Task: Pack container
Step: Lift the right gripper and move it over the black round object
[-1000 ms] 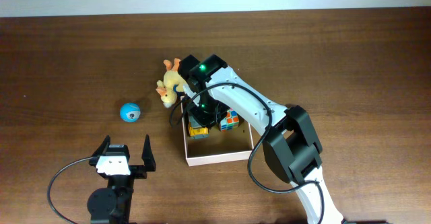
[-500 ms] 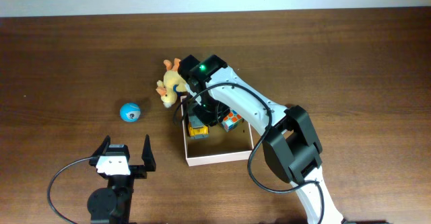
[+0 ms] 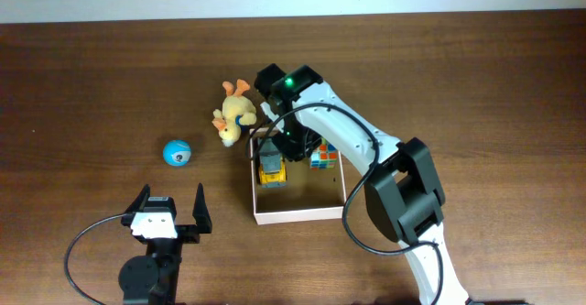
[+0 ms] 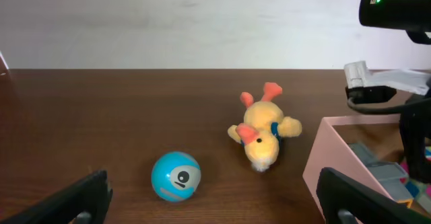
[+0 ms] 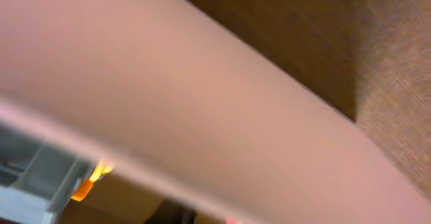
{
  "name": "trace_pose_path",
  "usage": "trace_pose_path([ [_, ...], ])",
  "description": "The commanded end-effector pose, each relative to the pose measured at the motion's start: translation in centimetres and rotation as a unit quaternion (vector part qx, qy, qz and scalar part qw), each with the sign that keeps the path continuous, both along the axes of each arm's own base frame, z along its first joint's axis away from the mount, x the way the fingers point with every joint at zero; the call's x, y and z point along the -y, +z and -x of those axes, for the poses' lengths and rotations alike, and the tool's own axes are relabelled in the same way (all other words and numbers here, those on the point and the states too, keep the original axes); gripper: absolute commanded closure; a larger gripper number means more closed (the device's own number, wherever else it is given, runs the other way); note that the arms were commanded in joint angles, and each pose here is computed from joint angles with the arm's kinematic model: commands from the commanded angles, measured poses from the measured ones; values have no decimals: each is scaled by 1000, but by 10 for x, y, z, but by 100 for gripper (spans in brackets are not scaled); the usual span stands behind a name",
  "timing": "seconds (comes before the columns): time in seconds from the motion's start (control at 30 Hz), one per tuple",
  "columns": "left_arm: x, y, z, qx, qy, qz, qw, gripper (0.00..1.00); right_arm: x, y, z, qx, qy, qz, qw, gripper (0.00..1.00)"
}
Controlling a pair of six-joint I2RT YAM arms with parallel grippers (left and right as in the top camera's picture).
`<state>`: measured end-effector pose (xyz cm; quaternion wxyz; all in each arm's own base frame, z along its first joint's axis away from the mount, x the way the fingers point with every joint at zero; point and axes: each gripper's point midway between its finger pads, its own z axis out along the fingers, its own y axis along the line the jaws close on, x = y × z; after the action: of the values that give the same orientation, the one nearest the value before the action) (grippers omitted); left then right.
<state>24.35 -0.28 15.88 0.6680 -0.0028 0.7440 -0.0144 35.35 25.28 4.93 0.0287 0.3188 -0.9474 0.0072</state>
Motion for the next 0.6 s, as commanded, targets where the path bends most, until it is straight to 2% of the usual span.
trace_pose_path([
  [0.0, 1, -3, 0, -2, -3, 4, 1000, 1, 11, 1, -6, 7, 0, 9, 1000, 81],
  [0.27, 1, -3, 0, -2, -3, 4, 1000, 1, 6, 9, -4, 2, 18, -1, 1000, 80],
  [0.5, 1, -3, 0, -2, -3, 4, 1000, 1, -6, 68, -18, 43, 19, -31, 998, 79],
  [0.57, 1, -3, 0, -2, -3, 4, 1000, 1, -8, 83, -23, 57, 16, -40, 997, 75],
])
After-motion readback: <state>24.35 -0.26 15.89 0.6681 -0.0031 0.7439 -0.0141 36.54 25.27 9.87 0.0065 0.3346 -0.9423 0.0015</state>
